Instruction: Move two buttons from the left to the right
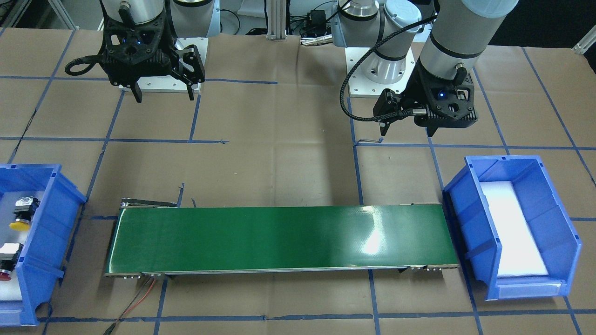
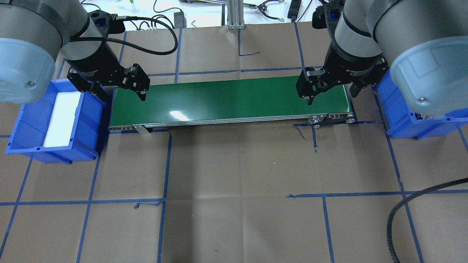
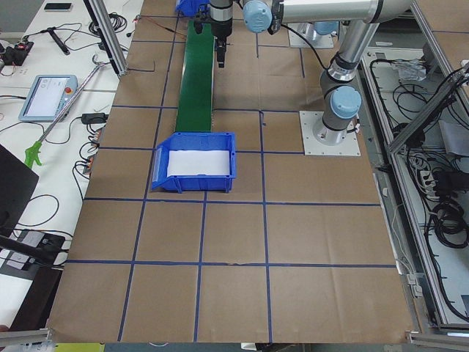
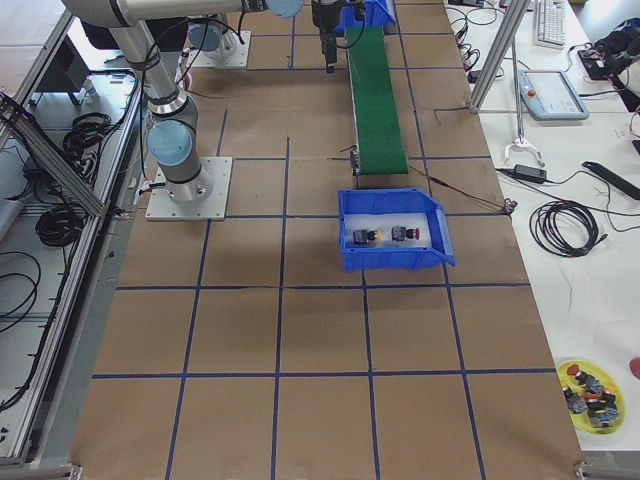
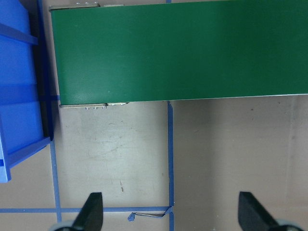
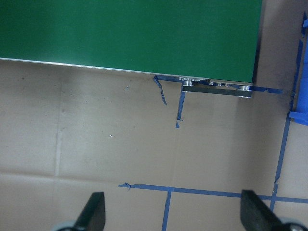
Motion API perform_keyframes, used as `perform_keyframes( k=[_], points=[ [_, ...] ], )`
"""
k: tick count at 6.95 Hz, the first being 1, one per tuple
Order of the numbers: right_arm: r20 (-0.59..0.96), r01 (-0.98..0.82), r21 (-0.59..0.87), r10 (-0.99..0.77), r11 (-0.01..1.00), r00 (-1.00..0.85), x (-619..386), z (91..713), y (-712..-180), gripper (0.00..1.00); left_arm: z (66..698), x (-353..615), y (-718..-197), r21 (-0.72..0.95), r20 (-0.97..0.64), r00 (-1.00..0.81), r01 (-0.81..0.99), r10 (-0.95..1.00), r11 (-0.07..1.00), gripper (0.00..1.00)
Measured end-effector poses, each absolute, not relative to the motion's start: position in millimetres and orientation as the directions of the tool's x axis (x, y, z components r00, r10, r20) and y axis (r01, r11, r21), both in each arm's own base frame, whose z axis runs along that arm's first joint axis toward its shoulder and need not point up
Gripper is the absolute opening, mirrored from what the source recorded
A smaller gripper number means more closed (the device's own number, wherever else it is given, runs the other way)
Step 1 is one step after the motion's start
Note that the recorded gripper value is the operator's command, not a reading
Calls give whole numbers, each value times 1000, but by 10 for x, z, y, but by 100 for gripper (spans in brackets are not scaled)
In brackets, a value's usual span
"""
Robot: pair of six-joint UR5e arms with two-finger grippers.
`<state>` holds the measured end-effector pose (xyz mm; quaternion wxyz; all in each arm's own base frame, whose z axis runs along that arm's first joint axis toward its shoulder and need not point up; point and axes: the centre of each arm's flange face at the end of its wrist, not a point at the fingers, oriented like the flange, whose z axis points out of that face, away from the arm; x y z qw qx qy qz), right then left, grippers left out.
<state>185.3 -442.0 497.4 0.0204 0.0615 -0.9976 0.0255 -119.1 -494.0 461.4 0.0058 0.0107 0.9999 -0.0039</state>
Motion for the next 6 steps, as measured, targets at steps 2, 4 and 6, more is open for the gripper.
perform_keyframes(
  k=[2, 4, 6],
  points=[
    [45, -126, -49, -124, 991, -991, 1855, 4979, -4412, 100, 4612, -1192, -4941, -7, -12, -1000, 22, 22, 1000, 100],
    [45, -127, -52, -125, 991, -991, 1857, 4995, -4403, 100, 4609, -1191, -4943, -7, -12, -1000, 22, 21, 1000, 100],
    [43, -127, -55, -124, 990, -991, 1858, 5010, -4396, 100, 4610, -1189, -4942, -7, -12, -1000, 21, 21, 1000, 100]
  ],
)
